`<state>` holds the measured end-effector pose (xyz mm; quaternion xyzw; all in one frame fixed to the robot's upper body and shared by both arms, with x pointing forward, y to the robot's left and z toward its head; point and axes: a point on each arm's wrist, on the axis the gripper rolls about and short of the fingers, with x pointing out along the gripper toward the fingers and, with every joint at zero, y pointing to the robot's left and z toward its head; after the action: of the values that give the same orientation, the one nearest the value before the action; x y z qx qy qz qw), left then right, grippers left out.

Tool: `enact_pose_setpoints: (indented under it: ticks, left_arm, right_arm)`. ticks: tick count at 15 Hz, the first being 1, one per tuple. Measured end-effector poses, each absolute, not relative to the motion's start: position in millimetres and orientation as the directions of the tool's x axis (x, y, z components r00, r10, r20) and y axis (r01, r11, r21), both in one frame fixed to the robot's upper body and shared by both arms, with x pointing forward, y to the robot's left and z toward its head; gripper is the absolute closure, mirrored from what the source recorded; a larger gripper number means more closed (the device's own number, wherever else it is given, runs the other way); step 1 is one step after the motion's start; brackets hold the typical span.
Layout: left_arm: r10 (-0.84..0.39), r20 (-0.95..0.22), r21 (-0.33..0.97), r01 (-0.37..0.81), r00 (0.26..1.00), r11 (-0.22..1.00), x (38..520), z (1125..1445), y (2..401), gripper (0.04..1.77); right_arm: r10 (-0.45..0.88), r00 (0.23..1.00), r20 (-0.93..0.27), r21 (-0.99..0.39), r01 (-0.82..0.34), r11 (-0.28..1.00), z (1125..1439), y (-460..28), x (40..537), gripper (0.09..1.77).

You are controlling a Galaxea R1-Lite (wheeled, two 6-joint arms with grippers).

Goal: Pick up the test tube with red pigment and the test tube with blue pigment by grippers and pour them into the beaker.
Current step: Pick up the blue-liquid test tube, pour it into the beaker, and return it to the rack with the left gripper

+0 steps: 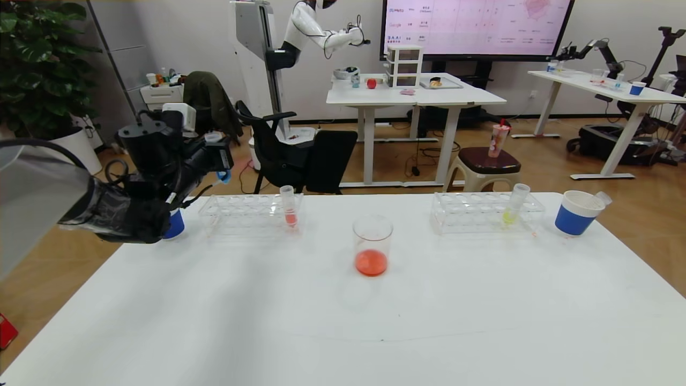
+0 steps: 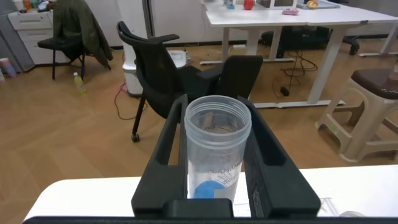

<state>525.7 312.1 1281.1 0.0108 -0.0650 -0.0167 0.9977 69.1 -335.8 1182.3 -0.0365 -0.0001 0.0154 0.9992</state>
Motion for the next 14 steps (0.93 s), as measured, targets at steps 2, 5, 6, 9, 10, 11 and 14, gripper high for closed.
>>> enact_pose_setpoints:
  ticks: [2, 5, 6, 9, 10, 11, 14]
  left_arm:
    - [-0.088, 0.132, 0.061, 0.080, 0.987, 0.995, 524.6, 1288.8, 291.0, 1.28]
    - [-0.203, 0.151, 0.139, 0.183, 0.967, 0.973, 522.1, 1304.3, 247.8, 1.28]
    - [-0.275, 0.168, 0.172, 0.246, 0.947, 0.954, 519.8, 1308.5, 230.3, 1.28]
    - [-0.449, 0.180, 0.282, 0.391, 0.875, 0.876, 511.7, 1305.6, 185.3, 1.28]
    - [-0.493, 0.202, 0.316, 0.420, 0.847, 0.851, 510.5, 1302.7, 174.1, 1.28]
    - [-0.529, 0.231, 0.345, 0.440, 0.816, 0.829, 510.3, 1299.6, 164.3, 1.28]
    - [-0.634, 0.324, 0.484, 0.453, 0.702, 0.749, 515.0, 1287.1, 141.9, 1.28]
  right_arm:
    - [0.031, 1.000, -0.001, -0.073, -0.031, 0.997, 1182.3, -335.8, 69.1, 0.12]
    - [0.031, 1.000, -0.001, -0.073, -0.031, 0.997, 1182.3, -335.8, 69.1, 0.12]
    - [0.031, 1.000, 0.000, -0.073, -0.031, 0.997, 1182.3, -335.8, 69.1, 0.12]
    - [0.031, 1.000, -0.001, -0.073, -0.031, 0.997, 1182.3, -335.7, 69.1, 0.12]
    - [0.031, 1.000, -0.001, -0.073, -0.031, 0.997, 1182.3, -335.7, 69.1, 0.12]
    - [0.031, 1.000, -0.001, -0.073, -0.031, 0.997, 1182.3, -335.8, 69.1, 0.12]
    - [0.032, 0.999, 0.000, -0.073, -0.032, 0.997, 1182.4, -335.8, 69.0, 0.12]
